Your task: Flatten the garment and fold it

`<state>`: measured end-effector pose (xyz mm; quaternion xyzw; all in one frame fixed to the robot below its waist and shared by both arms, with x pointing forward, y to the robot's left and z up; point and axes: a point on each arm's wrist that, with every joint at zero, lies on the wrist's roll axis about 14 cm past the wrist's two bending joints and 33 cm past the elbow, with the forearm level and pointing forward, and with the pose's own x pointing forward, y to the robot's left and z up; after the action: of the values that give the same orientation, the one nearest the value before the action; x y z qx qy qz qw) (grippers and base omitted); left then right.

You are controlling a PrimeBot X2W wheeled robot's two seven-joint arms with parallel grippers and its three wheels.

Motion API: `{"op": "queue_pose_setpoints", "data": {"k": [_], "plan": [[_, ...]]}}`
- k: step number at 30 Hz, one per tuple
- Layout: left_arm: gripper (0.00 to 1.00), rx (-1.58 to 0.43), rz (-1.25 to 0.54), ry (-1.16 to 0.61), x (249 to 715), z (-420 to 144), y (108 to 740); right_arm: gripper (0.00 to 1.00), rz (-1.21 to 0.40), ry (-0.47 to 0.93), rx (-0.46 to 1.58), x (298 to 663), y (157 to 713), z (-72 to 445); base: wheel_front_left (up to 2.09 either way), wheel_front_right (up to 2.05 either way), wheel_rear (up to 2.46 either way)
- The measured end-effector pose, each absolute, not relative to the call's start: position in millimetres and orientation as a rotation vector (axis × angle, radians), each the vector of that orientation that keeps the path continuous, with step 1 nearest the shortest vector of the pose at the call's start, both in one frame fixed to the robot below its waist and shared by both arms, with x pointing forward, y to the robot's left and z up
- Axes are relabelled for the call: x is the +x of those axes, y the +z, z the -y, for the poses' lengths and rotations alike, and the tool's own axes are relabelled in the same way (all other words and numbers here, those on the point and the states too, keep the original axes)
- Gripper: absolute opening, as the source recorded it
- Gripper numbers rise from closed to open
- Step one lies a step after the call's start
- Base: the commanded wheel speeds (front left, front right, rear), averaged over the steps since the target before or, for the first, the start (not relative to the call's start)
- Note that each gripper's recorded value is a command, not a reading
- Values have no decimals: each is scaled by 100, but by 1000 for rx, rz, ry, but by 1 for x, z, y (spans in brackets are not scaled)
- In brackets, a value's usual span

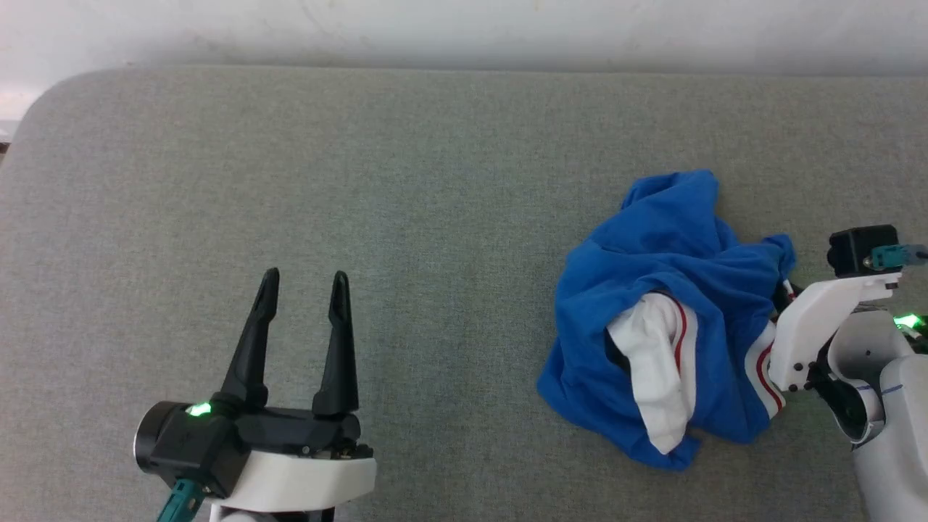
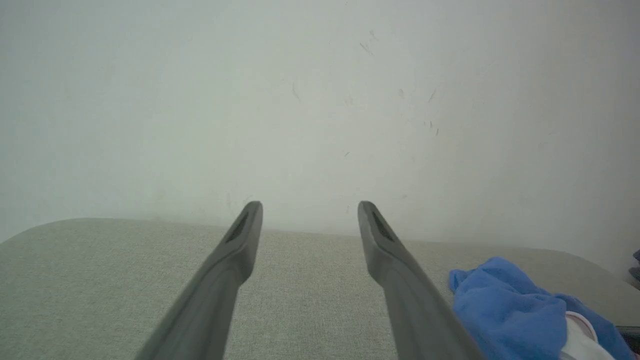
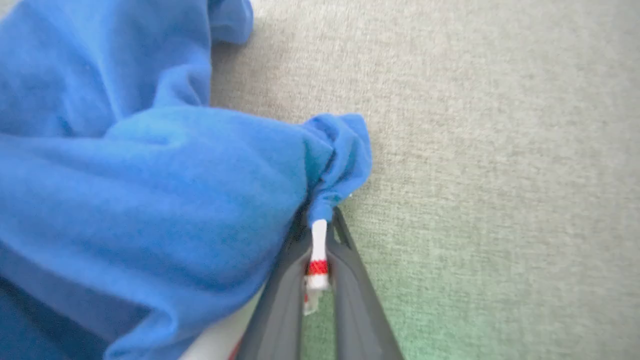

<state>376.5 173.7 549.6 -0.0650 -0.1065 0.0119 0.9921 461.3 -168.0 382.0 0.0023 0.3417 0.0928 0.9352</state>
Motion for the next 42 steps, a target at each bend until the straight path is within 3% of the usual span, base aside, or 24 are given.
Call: {"op": "queue_pose_setpoints", "data": {"k": [4, 9, 13, 16, 20, 26, 34, 35, 36, 37, 42], "plan": [[100, -127, 233, 37, 371, -177, 556, 0, -537, 182, 3, 480, 422, 170, 0, 0, 0], [100, -134, 260, 38, 360, -176, 566, 0, -170, 182, -60, 509, 547, 176, 0, 0, 0], [100, -152, 285, 25, 351, -170, 575, 0, 82, 205, -125, 492, 640, 172, 0, 0, 0], [100, -165, 295, 9, 349, -164, 578, 0, 174, 270, -173, 469, 677, 149, 0, 0, 0], [100, -178, 308, -32, 350, -152, 583, 0, 142, 428, -171, 439, 673, 102, 0, 0, 0], [100, -187, 309, -55, 352, -145, 584, 0, -58, 723, -81, 389, 598, 10, 0, 0, 0], [100, -184, 284, -4, 349, -159, 575, 0, -374, 1155, 28, 283, 504, -109, 0, 0, 0], [100, -183, 280, 4, 348, -161, 574, 9, -413, 1167, 24, 279, 493, -110, 0, 0, 0], [100, -182, 277, 13, 347, -164, 573, 46, -448, 1177, 11, 275, 483, -110, 0, 0, 0], [100, -184, 272, 21, 347, -166, 571, 100, -477, 1180, -6, 274, 473, -109, 0, 0, 0], [100, -181, 257, 38, 345, -171, 566, 100, -535, 1152, -6, 284, 458, -100, 0, 0, 0]]}}
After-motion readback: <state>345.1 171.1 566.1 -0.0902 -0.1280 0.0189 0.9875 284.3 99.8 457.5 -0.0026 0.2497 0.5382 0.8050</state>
